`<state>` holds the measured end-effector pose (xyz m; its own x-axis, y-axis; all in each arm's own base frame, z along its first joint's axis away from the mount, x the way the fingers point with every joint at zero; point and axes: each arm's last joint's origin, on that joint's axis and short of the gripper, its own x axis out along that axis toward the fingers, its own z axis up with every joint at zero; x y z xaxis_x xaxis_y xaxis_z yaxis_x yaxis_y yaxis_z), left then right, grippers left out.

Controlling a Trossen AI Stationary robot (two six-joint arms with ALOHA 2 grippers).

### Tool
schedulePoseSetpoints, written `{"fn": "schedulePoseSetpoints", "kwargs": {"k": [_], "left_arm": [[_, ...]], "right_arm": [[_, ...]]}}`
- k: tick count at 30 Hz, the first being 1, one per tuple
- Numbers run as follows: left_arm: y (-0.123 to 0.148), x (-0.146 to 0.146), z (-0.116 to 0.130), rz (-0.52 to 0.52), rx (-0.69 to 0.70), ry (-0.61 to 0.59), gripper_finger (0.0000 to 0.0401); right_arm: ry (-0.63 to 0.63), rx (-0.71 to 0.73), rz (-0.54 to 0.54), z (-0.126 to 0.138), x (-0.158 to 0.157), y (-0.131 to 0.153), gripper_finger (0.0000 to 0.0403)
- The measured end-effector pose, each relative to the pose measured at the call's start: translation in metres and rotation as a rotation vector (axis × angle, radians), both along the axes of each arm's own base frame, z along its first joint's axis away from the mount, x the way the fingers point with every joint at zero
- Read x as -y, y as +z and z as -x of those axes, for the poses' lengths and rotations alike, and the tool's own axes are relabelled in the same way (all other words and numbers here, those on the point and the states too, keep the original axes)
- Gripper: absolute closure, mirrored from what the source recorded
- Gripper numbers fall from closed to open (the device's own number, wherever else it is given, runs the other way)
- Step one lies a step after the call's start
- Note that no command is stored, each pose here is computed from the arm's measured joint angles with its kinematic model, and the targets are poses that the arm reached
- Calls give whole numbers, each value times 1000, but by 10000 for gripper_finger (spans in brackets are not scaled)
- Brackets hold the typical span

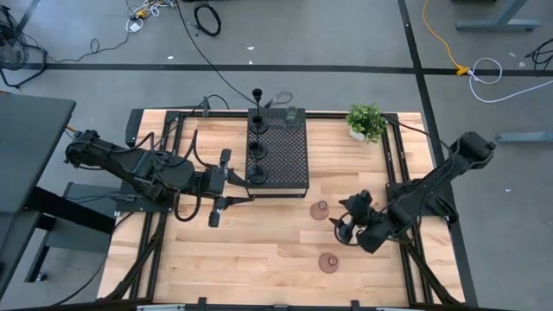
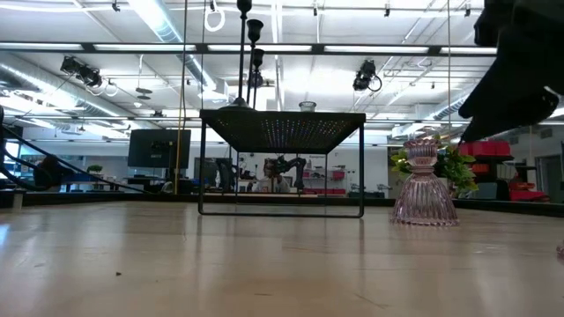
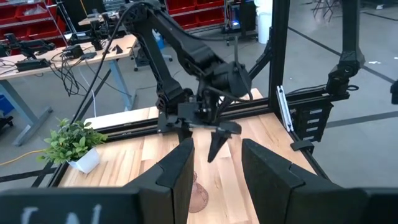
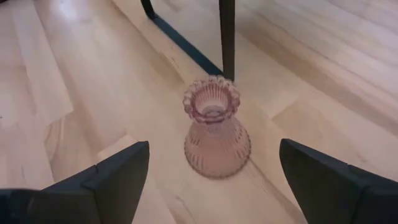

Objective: Pick & Place candle stick holders
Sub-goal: Put the top pink candle holder on the shelf

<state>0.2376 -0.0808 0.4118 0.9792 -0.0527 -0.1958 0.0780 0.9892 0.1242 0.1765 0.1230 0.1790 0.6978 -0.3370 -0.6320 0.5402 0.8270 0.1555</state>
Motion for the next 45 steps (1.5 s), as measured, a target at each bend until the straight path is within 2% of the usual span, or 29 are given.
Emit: {"fn": "schedulePoseSetpoints", "kwargs": {"k": [4, 10, 17, 22, 32, 38, 45], "left_arm": [[0, 0, 0, 0, 0, 0, 263], [0, 0, 0, -1, 0, 0, 263], [0, 0, 0, -10, 1, -2, 263], [0, 0, 0, -21, 1, -4, 263], [0, 0, 0, -26, 1, -5, 263], [0, 0, 0, -28, -2, -5, 263], [-1, 0, 0, -29, -6, -5, 263]], "right_arm": [[-13, 55, -7, -2, -1, -14, 46], [-6, 132, 53, -8, -4, -29, 46], [-31, 112, 87, -17, -5, -48, 46], [-71, 151, 120, -27, -4, -56, 46], [-118, 145, 142, -40, 7, -64, 49], [-116, 133, 121, -42, 10, -65, 96], [-108, 127, 116, -43, 10, -65, 213]]}}
